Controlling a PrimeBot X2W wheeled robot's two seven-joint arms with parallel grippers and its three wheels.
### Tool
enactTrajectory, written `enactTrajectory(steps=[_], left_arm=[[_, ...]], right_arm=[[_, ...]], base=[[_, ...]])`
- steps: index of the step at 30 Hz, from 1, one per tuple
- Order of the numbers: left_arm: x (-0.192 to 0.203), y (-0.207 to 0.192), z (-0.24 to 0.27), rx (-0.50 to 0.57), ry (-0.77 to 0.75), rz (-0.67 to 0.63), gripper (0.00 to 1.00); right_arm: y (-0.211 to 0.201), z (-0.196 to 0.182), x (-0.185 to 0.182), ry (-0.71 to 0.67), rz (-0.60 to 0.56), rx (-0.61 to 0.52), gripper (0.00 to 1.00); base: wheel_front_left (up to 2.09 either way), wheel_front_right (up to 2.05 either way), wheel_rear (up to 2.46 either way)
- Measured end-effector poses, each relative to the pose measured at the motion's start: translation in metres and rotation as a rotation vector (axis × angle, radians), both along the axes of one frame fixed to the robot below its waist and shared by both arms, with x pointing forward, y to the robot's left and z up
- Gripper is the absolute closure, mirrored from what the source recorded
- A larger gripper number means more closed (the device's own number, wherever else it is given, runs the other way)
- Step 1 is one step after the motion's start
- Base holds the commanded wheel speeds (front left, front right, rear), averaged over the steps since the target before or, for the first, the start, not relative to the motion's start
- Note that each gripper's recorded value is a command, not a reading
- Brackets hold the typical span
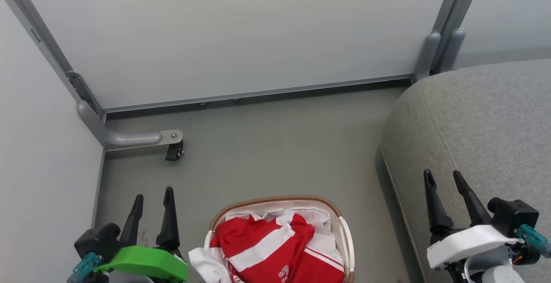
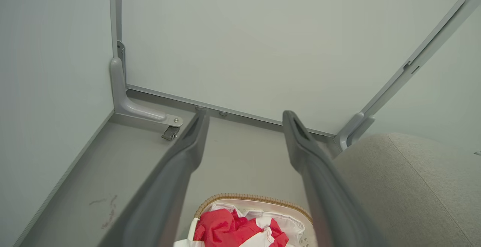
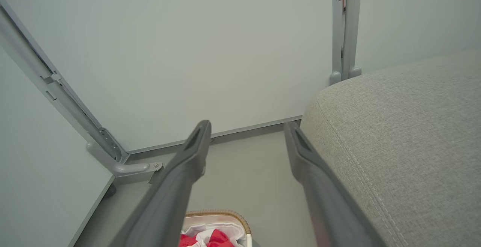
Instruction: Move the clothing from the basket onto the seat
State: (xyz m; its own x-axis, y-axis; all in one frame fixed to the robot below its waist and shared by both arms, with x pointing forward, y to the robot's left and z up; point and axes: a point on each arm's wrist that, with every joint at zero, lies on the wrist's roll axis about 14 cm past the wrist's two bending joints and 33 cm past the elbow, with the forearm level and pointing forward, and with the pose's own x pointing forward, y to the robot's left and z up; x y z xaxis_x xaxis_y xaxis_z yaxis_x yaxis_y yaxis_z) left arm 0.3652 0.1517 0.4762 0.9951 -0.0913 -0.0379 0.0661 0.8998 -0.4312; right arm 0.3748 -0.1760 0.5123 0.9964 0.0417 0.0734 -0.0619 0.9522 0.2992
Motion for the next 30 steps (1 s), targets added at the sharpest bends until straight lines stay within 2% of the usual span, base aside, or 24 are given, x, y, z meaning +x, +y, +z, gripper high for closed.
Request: enactTrajectory(steps=[30], left_arm=[[-0.007,-0.008,-0.015,0.189,-0.001,-0.053,0.0]], right_arm=[[0.011,-0.007,-0.001,-0.019,0.045,-0.244,0.0]], base=[[0.0,0.0,0.0]])
